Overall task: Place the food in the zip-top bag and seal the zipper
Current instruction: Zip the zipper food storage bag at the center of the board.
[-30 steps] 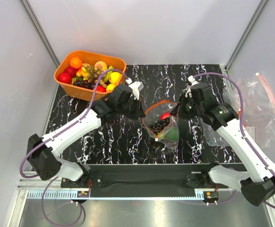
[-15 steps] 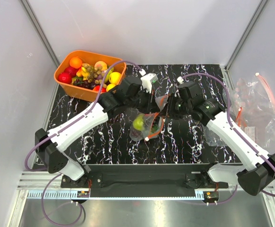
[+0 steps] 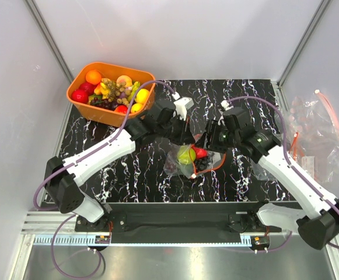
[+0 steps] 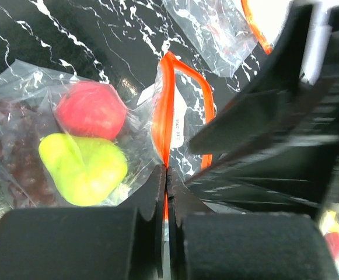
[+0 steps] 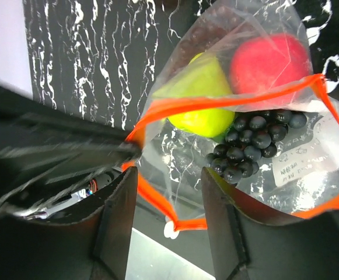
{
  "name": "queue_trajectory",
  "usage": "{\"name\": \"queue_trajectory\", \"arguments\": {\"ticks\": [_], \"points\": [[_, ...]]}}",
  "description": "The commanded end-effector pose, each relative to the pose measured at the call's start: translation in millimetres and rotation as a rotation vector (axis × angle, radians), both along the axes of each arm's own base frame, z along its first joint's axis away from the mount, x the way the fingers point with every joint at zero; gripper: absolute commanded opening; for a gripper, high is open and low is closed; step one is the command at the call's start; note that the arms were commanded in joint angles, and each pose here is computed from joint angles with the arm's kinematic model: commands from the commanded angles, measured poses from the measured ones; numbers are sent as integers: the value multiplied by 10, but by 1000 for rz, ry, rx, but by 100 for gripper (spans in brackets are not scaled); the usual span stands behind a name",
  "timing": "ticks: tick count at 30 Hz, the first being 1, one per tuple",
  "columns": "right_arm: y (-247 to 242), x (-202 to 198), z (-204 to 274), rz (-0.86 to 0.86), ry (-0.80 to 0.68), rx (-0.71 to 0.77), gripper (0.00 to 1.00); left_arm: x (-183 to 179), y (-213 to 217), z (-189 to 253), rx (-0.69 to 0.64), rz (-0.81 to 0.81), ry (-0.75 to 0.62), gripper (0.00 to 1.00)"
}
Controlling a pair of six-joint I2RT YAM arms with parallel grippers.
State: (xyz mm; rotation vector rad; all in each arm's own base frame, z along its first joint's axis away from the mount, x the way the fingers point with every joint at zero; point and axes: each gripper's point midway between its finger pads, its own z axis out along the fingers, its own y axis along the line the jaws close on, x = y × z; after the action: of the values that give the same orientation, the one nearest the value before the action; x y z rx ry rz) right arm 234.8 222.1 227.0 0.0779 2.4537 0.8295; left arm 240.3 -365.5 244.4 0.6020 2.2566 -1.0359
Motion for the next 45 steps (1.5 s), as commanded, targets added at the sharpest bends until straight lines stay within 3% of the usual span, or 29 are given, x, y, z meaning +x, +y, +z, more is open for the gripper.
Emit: {"name": "queue_trajectory", "arguments": {"ticks": [1,5,9,11,17,28,35,38,39,43,44,45], "points": [[-97,-14,285,-20,-129,23,56,43,-62,137,-67,-14,-37,0],[-178,-83,293,4,-148,-15,56,102,-16,151,-64,-3,-43,0],[-115,-218,206,157,-155,-41,54,136,48,218,-67,6,-53,0],[58,-360,303,285,-174,48,54,149,60,236,-65,9,-57,0],[277,-441,331,395,-194,155,57,154,35,290,-63,-10,-64,1],[410,-302,3,362,-182,52,56,163,70,348,-59,-9,-74,2],[419,-260,-82,349,-187,31,43,192,92,403,-60,-6,-85,2],[440,-245,-27,346,-195,41,29,188,112,427,-66,-1,-88,3],[440,-243,-5,343,-196,45,19,176,124,444,-74,-1,-95,3],[463,-220,99,336,-211,59,1,134,182,513,-95,2,-123,16],[470,-205,129,333,-215,64,0,114,223,603,-109,0,-151,43],[468,-202,149,323,-212,68,0,107,271,628,-104,12,-165,54]]}}
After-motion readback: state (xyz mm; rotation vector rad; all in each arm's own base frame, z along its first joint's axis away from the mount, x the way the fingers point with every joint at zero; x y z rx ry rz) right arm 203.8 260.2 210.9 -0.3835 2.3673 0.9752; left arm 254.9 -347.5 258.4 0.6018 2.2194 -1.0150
